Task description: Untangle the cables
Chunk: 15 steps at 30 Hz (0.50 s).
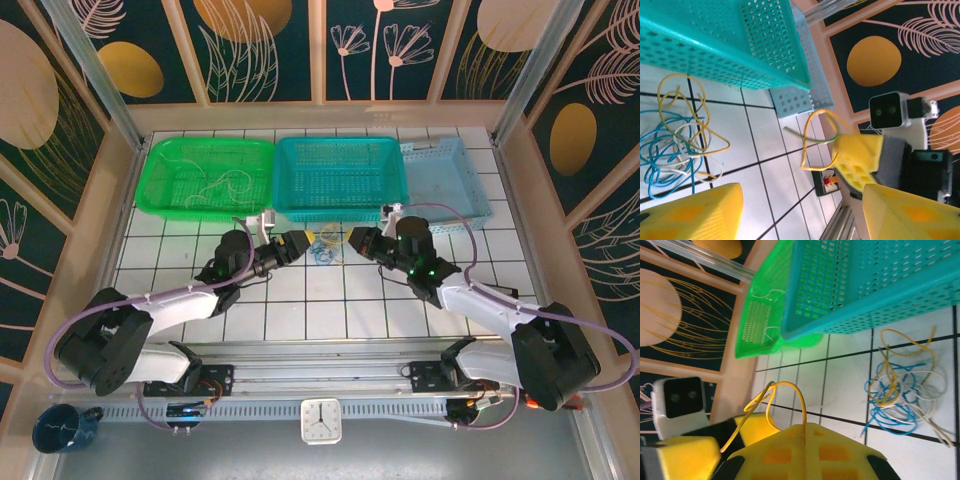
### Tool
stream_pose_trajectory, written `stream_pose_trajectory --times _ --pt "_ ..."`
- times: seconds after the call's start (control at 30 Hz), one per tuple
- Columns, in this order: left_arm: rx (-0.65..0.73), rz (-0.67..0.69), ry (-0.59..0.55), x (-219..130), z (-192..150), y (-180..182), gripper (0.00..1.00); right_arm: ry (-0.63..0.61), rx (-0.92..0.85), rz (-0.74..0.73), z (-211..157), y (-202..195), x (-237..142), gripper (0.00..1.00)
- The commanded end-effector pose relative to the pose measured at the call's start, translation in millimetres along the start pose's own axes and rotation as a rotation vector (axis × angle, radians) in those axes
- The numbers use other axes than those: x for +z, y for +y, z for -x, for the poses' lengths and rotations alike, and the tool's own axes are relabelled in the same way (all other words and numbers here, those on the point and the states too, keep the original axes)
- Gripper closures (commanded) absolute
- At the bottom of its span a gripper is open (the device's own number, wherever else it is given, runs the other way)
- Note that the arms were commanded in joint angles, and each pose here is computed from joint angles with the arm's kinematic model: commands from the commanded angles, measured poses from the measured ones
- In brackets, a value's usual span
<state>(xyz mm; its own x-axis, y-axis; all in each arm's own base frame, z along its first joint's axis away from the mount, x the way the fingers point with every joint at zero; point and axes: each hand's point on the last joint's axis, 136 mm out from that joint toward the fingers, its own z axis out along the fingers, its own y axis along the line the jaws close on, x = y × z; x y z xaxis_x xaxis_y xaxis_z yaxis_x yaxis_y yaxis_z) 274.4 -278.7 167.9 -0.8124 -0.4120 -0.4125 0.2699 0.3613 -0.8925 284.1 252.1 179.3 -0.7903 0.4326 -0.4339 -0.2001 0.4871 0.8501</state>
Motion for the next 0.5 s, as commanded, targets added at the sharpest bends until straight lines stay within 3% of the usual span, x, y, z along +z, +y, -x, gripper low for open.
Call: stream_pose_trajectory --times 0.0,0.47 --pt "0.044 -0.052 -0.019 3 4 -14 0.37 -0.015 0.017 0.077 6 17 0 1.0" --pt "0.059 -0.045 -0.032 33 14 -21 0.37 -0.004 0.01 0.087 1 22 -1 1.0"
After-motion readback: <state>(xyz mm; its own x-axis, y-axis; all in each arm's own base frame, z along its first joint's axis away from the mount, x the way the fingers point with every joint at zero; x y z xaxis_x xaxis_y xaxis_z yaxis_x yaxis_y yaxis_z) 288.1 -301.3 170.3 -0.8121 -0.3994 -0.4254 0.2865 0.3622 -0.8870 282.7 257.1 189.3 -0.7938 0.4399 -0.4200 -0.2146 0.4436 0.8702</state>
